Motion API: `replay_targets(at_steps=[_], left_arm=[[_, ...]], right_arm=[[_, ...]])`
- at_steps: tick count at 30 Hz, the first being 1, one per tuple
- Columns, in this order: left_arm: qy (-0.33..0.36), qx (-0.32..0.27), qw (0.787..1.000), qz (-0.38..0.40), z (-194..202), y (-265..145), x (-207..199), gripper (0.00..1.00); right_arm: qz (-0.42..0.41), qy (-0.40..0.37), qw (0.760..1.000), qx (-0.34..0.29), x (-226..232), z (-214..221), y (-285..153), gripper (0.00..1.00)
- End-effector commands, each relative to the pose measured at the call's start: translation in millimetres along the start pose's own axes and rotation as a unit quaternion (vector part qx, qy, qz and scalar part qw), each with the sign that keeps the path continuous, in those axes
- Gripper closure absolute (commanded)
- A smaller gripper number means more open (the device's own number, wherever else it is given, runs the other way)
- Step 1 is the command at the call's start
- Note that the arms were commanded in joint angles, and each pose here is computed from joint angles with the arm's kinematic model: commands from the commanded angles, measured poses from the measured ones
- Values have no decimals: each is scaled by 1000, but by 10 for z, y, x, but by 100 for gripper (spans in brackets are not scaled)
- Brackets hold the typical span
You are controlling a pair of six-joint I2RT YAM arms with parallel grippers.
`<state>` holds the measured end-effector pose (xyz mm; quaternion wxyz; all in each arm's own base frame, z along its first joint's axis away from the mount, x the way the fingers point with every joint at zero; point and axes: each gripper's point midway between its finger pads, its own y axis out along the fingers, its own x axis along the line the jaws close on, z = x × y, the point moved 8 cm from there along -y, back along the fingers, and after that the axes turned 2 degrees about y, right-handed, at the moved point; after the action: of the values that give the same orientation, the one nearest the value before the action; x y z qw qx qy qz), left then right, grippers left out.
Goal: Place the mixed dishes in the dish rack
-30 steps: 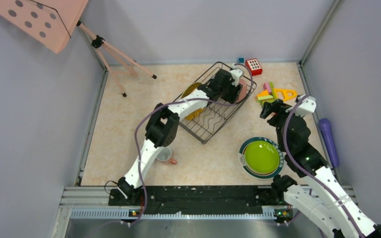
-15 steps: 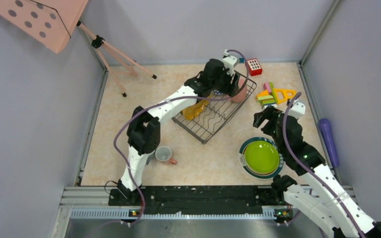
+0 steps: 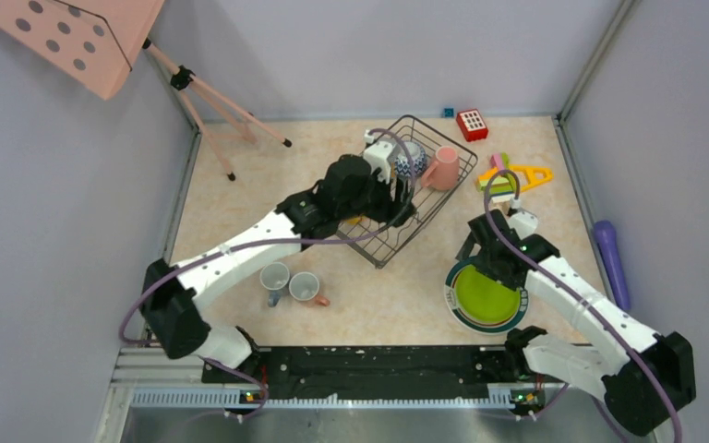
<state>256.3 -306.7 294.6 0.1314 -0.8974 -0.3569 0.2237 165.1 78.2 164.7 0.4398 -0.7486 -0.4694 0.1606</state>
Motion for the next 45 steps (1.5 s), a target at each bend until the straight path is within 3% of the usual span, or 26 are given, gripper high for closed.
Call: replay_targets(at_steps=[1, 5, 7, 16, 18, 23, 33, 34, 36, 39, 40, 41, 45], left_arm=[[-49, -2, 999, -1, 217, -464, -62, 30], [-57, 32, 998, 21, 543, -784, -37, 32], [-68, 38, 996, 35, 658, -904, -47, 34], [-63, 65, 989, 116, 1191, -997, -145, 38], [-60, 55, 989, 125, 1229, -1045, -141, 38], [-51, 32, 990, 129, 1307, -1156, -94, 39], [-42, 51, 991, 114, 1424, -1220, -30, 38], [-42, 52, 991, 115, 1430, -1211, -30, 38], [-43, 55, 991, 118, 1438, -1191, -35, 38], [-46, 60, 989, 123, 1447, -1148, -48, 38], [-48, 63, 989, 127, 1449, -1131, -58, 38], [-49, 66, 988, 131, 1455, -1112, -66, 39], [-57, 74, 985, 142, 1476, -1029, -96, 39]], right_arm=[[21, 25, 999, 31, 23, 32, -4, 1], [24, 40, 998, 43, 43, 121, 122, 5], [32, 46, 998, 40, 54, 122, 162, 17], [35, 55, 997, 46, 180, 136, 312, 39], [44, 53, 996, 53, 200, 161, 374, 51], [73, 35, 994, 70, 322, 150, 508, 53], [127, -11, 988, 88, 436, 112, 669, 55], [130, -13, 987, 89, 426, 111, 669, 57], [137, -18, 987, 86, 391, 110, 658, 73], [136, -17, 987, 85, 343, 86, 601, 83], [132, -12, 988, 84, 332, 66, 574, 96], [129, -5, 988, 85, 320, 39, 542, 100], [113, 11, 991, 73, 318, -115, 386, 100]])
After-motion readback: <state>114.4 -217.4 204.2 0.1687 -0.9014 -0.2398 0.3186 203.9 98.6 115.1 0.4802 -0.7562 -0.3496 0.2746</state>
